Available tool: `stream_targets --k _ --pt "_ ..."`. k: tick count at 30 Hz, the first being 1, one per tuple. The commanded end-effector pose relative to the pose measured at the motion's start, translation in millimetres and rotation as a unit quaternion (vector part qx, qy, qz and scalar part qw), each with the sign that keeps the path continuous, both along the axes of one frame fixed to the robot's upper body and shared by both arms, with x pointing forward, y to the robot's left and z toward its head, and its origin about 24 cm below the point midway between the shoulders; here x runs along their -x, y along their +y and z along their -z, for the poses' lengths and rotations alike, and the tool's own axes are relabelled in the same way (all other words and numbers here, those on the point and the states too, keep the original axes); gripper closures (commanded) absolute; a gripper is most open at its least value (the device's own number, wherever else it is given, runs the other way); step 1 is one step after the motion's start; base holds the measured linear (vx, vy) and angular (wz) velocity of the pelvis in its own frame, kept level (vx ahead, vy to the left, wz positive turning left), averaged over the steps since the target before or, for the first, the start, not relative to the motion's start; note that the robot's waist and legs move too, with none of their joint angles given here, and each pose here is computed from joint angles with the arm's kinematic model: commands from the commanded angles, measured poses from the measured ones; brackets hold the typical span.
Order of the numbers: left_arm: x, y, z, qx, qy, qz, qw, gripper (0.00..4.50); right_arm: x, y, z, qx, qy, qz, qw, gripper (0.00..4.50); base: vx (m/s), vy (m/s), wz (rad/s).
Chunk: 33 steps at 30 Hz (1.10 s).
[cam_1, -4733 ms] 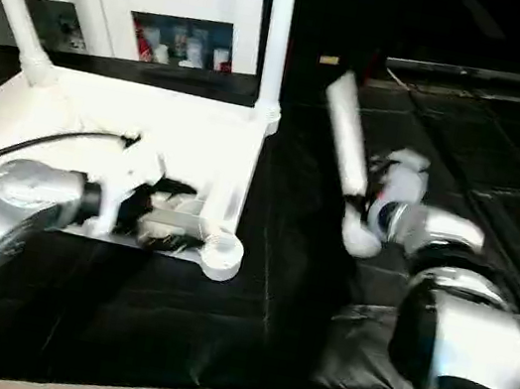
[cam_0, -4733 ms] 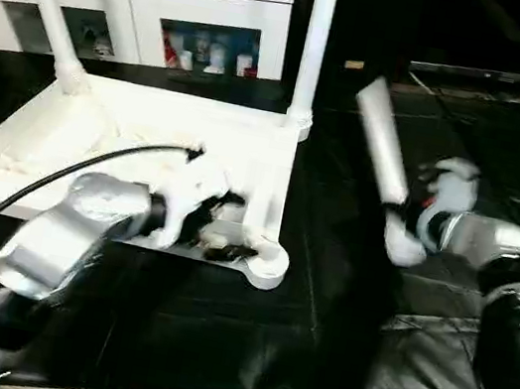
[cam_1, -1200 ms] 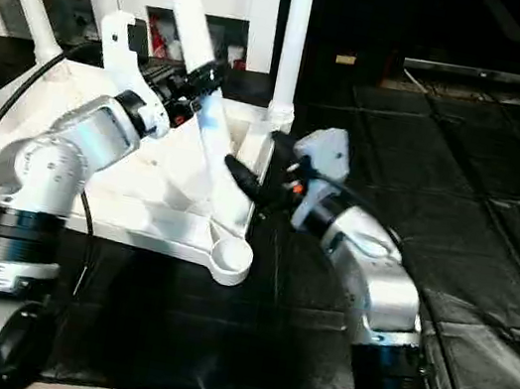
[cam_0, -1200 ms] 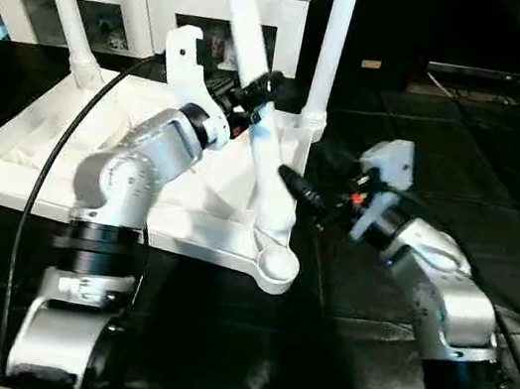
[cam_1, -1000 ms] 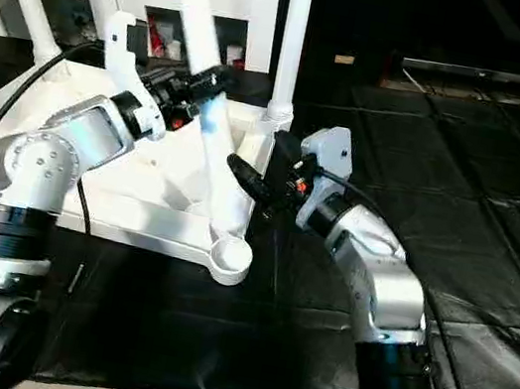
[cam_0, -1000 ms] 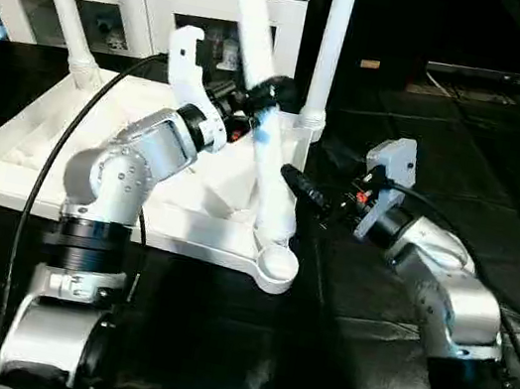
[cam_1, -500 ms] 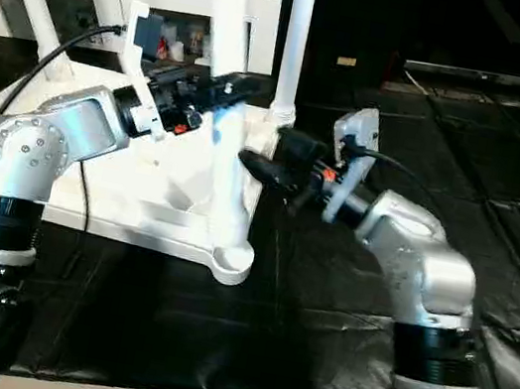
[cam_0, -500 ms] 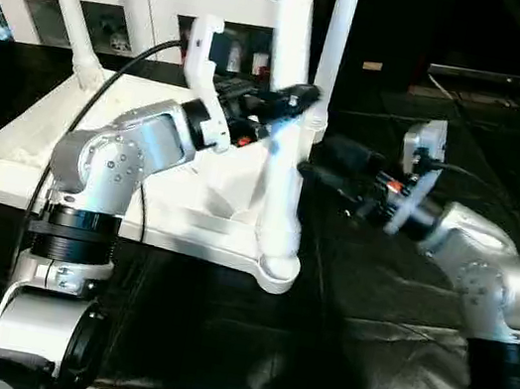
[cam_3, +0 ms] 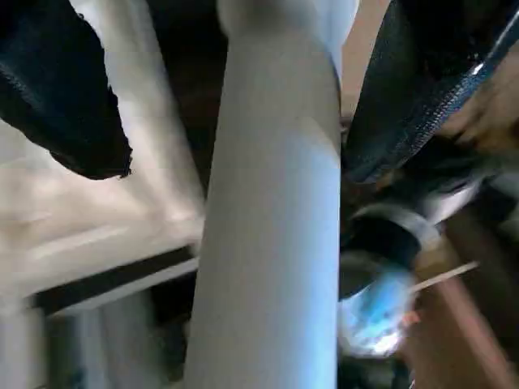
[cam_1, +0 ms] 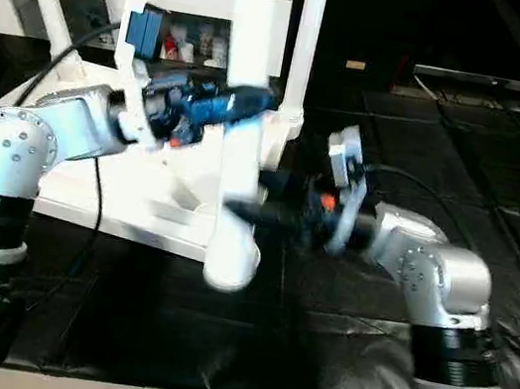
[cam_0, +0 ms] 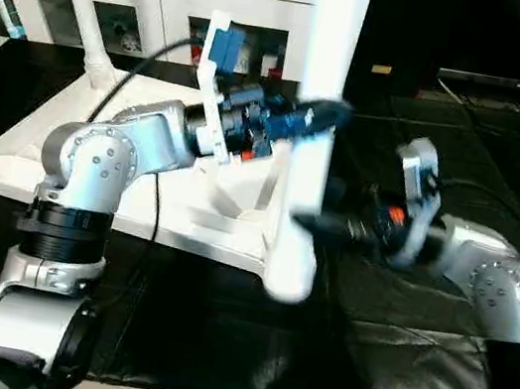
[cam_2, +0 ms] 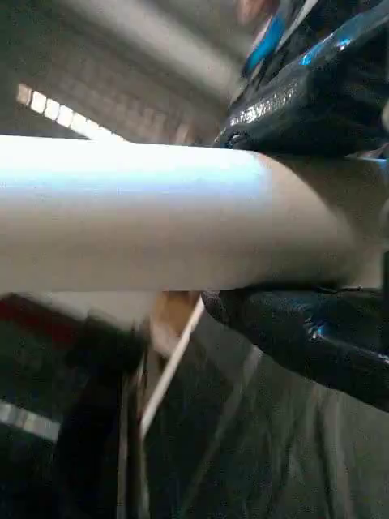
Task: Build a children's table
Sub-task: Pick table leg
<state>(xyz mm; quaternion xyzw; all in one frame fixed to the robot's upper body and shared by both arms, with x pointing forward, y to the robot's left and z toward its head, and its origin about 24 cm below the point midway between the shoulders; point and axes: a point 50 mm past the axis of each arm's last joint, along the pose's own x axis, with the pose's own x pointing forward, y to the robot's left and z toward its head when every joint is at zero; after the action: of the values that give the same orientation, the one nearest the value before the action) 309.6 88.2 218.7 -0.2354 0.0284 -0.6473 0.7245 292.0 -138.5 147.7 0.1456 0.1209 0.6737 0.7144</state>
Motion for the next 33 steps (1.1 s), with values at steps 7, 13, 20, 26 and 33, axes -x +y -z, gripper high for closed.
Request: stream_targets --k 7,13,20,26,33 --pt "11.0 -12.3 -13.5 -0.004 -0.035 0.080 0.996 2.69 8.2 6.4 -9.0 0.005 0.012 -0.110 0.994 0.00 0.000 0.000 0.00" --pt "12.3 -17.1 -15.6 -0.005 -0.047 0.091 0.995 2.69 9.1 8.8 -8.7 0.007 0.012 -0.131 0.991 0.00 0.000 0.000 0.00" --pt "15.7 -20.8 -19.8 0.005 -0.055 0.113 0.992 2.69 9.2 11.3 -6.5 0.006 0.019 -0.144 0.989 0.60 0.000 0.000 0.00" --pt "13.1 -21.9 -22.4 0.008 -0.058 0.107 0.992 2.69 10.9 11.3 -3.2 0.006 0.024 -0.150 0.988 1.11 0.000 0.000 0.00" --pt "10.2 -23.7 -24.9 0.011 -0.061 0.102 0.993 2.69 13.7 11.9 0.5 0.009 0.026 -0.155 0.988 1.74 0.000 0.000 0.00"
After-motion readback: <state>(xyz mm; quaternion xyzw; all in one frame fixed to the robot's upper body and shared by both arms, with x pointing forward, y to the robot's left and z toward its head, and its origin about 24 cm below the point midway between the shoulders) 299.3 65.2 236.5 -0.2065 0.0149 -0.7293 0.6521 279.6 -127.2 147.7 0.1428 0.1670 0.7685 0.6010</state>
